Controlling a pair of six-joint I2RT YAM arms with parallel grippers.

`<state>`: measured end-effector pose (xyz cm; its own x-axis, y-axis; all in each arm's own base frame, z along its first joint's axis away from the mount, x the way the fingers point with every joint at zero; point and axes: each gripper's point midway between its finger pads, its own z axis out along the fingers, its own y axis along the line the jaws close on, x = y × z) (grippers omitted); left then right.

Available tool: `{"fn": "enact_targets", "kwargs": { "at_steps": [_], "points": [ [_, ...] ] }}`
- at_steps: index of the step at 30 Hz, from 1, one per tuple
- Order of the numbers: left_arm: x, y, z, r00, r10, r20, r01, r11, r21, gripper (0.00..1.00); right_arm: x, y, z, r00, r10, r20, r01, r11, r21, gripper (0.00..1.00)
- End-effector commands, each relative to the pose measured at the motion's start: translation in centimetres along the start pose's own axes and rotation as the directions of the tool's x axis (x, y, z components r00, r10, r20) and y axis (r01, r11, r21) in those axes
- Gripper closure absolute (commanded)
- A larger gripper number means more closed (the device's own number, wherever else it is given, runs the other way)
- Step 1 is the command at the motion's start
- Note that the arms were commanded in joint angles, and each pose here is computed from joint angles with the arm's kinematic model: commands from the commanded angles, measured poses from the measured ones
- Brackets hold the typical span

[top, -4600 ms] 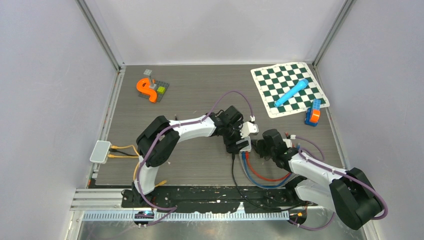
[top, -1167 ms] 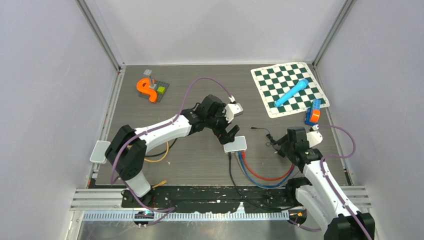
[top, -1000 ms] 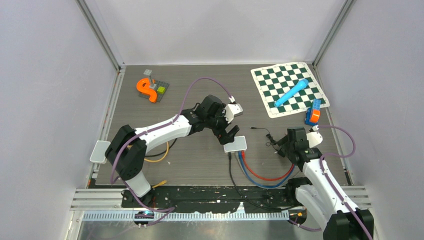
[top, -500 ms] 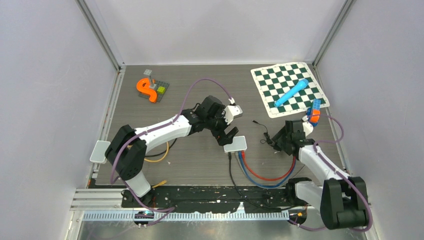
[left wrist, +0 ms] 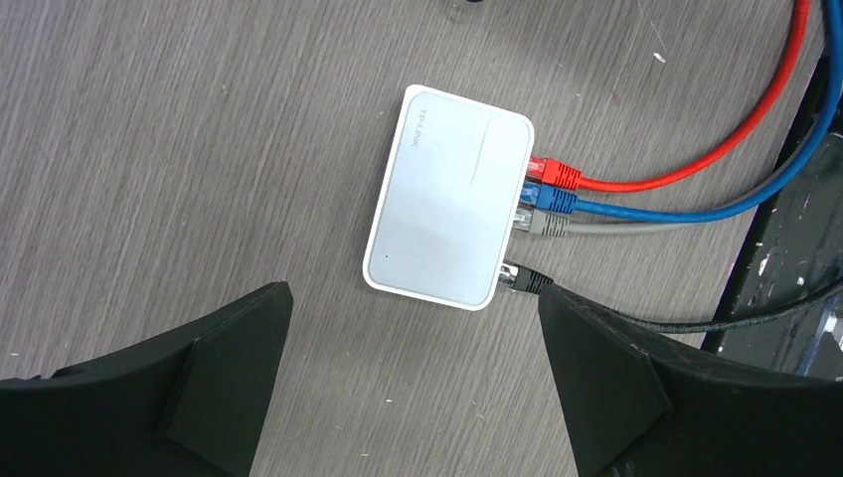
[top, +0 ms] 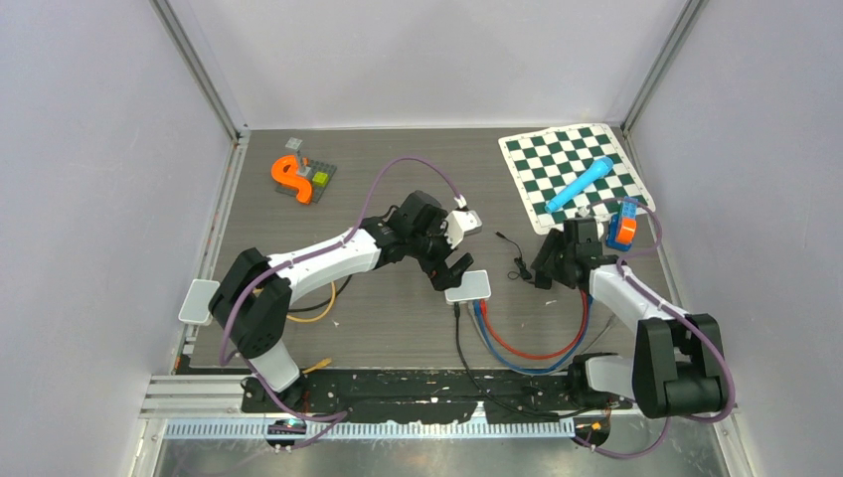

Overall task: Pull the plug from the switch port
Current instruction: Move the connector to the center of the board.

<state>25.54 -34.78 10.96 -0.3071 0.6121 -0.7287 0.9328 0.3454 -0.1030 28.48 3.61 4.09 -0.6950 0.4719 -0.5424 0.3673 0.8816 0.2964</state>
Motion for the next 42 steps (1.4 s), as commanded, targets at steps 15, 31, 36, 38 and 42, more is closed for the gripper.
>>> {"fn": "enact_targets", "kwargs": {
  "at_steps": [15,31,36,38,42],
  "points": [
    [-1.4,0.7,-0.9,0.999,0.019,0.050,-0.017,0.999,-0.045,0.00,-6.2,8.8,1.2,0.997,-0.046,-0.060,0.029,0.965,-0.259,0.54],
    [-1.2,0.9,-0.9,0.999,0.018,0.038,-0.016,0.998,-0.057,0.00,-1.0,11.4,6.2,0.958,-0.208,-0.196,0.151,0.951,-0.270,0.62],
    [-0.8,0.9,-0.9,0.999,0.020,0.026,-0.019,0.998,-0.055,0.00,0.2,11.2,5.5,0.944,-0.276,-0.179,0.216,0.931,-0.295,0.63],
    [-0.7,0.8,-0.8,0.999,0.020,0.026,-0.018,0.998,-0.054,0.00,0.7,11.1,4.9,0.935,-0.313,-0.167,0.249,0.915,-0.316,0.66],
    [-0.7,0.8,-0.6,1.000,0.019,0.023,-0.018,0.999,-0.047,0.00,1.7,10.5,3.8,0.907,-0.393,-0.152,0.331,0.889,-0.317,0.75]
  ]
}}
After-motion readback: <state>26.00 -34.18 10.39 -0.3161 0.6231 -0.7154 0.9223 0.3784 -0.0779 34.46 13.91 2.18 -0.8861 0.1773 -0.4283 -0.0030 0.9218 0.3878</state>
